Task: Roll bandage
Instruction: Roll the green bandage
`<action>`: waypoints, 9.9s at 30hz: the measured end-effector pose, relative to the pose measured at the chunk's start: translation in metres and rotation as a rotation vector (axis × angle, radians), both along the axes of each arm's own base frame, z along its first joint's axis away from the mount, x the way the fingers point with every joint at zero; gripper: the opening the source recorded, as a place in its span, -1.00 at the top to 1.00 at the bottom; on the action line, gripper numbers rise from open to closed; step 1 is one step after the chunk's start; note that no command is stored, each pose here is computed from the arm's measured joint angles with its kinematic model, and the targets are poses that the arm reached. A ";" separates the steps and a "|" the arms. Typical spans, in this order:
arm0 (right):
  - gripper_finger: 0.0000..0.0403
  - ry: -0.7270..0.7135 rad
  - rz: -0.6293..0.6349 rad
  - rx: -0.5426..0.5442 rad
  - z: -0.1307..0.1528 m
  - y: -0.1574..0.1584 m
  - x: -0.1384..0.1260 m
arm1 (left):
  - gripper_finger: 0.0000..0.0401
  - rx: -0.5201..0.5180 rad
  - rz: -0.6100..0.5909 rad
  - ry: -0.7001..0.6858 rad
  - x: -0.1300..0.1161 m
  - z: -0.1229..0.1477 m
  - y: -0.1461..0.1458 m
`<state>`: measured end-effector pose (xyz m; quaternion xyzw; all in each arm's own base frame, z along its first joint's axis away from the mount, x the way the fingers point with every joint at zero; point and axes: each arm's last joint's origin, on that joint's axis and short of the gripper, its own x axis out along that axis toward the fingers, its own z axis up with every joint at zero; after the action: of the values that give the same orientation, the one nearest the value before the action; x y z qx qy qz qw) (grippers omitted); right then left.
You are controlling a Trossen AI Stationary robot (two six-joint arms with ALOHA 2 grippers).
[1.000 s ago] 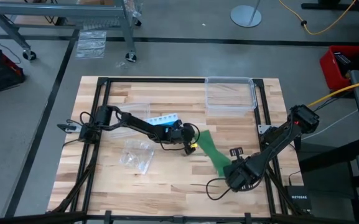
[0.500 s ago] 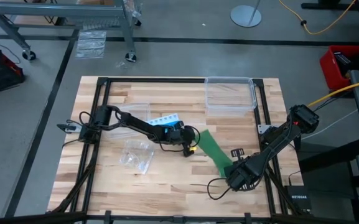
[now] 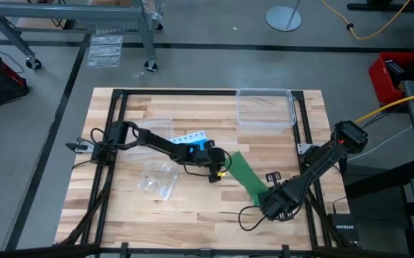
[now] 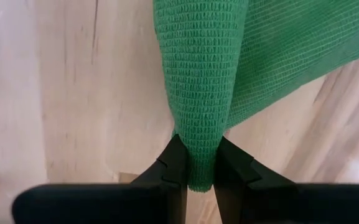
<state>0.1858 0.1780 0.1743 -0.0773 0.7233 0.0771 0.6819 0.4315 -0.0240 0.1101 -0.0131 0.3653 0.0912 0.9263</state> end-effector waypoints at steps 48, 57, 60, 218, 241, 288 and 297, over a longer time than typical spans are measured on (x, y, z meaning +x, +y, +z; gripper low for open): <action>0.74 -0.169 0.282 -0.045 0.000 0.004 0.010 | 0.24 0.210 -0.347 -0.386 0.066 0.009 -0.028; 0.74 -0.170 0.282 -0.044 0.000 0.004 0.011 | 0.24 0.143 -0.291 -0.323 0.078 0.003 -0.013; 0.74 -0.171 0.282 -0.044 0.000 0.004 0.011 | 0.24 0.135 -0.298 -0.222 0.076 -0.001 -0.012; 0.98 -0.203 -0.087 -0.129 -0.018 -0.059 0.066 | 0.53 -0.026 0.173 0.082 0.050 0.000 0.033; 0.99 -0.148 -0.081 -0.194 -0.018 -0.080 0.068 | 0.53 -0.026 0.188 0.141 0.045 -0.001 0.043; 1.00 -0.185 -0.061 -0.116 -0.012 -0.032 0.051 | 0.52 -0.031 0.219 0.145 0.044 -0.002 0.047; 1.00 -0.184 -0.076 -0.113 -0.012 -0.035 0.053 | 0.52 -0.028 0.212 0.147 0.044 -0.002 0.047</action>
<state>0.2391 0.1429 0.1619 -0.0948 0.6633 0.0031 0.7423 0.4757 0.0230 0.1084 -0.0582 0.4299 0.1844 0.8819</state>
